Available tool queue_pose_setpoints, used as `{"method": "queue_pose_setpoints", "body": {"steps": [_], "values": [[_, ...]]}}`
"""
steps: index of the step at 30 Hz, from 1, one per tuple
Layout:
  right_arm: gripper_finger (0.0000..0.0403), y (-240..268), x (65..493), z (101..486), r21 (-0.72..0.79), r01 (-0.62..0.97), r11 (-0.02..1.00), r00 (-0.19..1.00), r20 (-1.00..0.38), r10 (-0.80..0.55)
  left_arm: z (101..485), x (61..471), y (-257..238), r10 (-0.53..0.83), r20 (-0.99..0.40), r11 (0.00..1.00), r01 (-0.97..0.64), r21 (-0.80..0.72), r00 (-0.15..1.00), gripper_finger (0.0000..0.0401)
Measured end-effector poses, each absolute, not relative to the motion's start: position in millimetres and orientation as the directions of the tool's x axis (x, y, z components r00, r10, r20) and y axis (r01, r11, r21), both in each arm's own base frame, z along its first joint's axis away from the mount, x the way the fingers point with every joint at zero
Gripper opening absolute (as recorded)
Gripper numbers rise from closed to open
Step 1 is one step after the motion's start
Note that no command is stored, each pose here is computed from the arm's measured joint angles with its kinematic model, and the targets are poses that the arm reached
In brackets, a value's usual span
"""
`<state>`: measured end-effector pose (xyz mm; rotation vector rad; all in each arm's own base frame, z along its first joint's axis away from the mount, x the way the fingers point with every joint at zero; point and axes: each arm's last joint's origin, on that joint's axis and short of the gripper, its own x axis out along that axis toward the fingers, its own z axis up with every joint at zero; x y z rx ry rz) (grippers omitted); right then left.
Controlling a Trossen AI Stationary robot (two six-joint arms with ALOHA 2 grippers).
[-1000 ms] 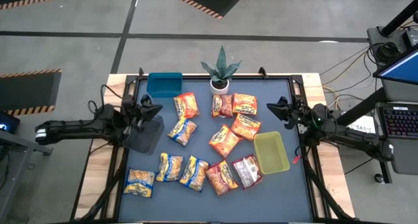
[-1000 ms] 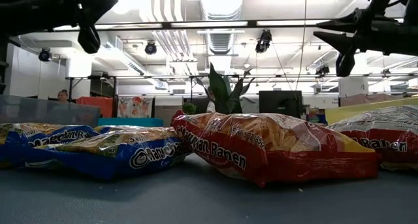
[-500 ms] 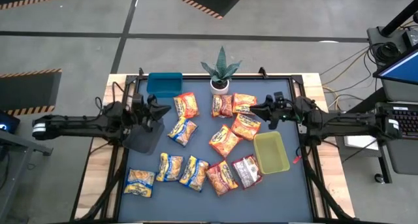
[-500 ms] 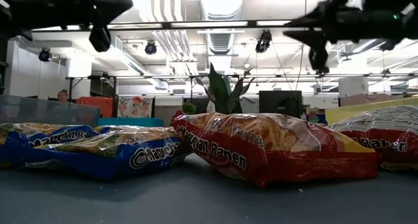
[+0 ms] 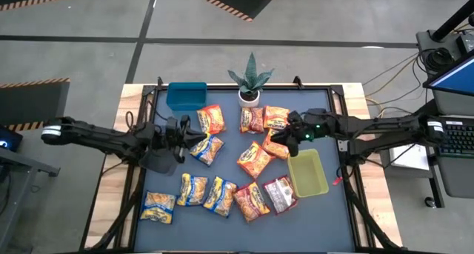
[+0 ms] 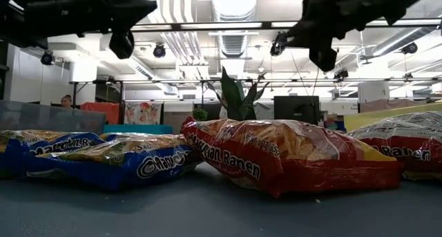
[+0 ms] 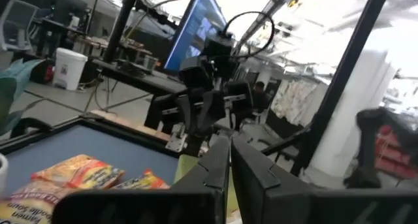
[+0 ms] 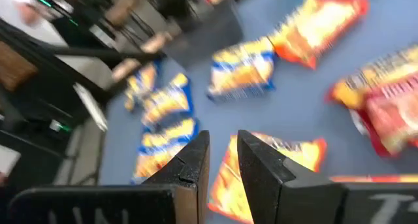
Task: Sort Maruchan noodles
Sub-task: Put the red noodle pack into the yellow bin
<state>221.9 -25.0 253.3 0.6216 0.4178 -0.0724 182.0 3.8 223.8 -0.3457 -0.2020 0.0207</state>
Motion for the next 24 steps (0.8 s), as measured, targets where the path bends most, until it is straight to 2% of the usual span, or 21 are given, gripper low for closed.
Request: {"method": "queue_pose_setpoints", "body": {"steps": [5, 11, 17, 20, 24], "values": [[0.0068, -27.2, 234.9, 254.4, 0.546, 0.279, 0.79, 0.846, -0.529, 0.067, 215.6, 188.5, 4.4, 0.059, 0.15, 0.964, -0.017, -0.266, 0.987, 0.0], [0.0068, -30.3, 257.9, 262.0, 0.54, 0.297, 0.788, 0.827, -0.558, 0.071, 212.3, 193.1, 4.5, 0.06, 0.147, 0.968, -0.022, -0.248, 0.987, 0.0], [0.0068, -25.6, 277.0, 271.2, 0.542, 0.304, 0.783, 0.783, -0.611, 0.119, 227.2, 198.1, -3.3, -0.095, 0.188, 0.93, 0.155, -0.334, 0.978, 0.0], [0.0068, -14.9, 289.0, 275.3, 0.55, 0.274, 0.789, 0.78, -0.607, 0.152, 235.9, 201.7, -8.9, -0.126, 0.192, 0.924, 0.186, -0.335, 0.973, 0.0], [0.0068, 0.5, 304.6, 276.3, 0.54, 0.229, 0.81, 0.764, -0.615, 0.194, 241.4, 210.5, -12.6, -0.142, 0.075, 0.925, 0.16, -0.344, 0.987, 0.0]]}}
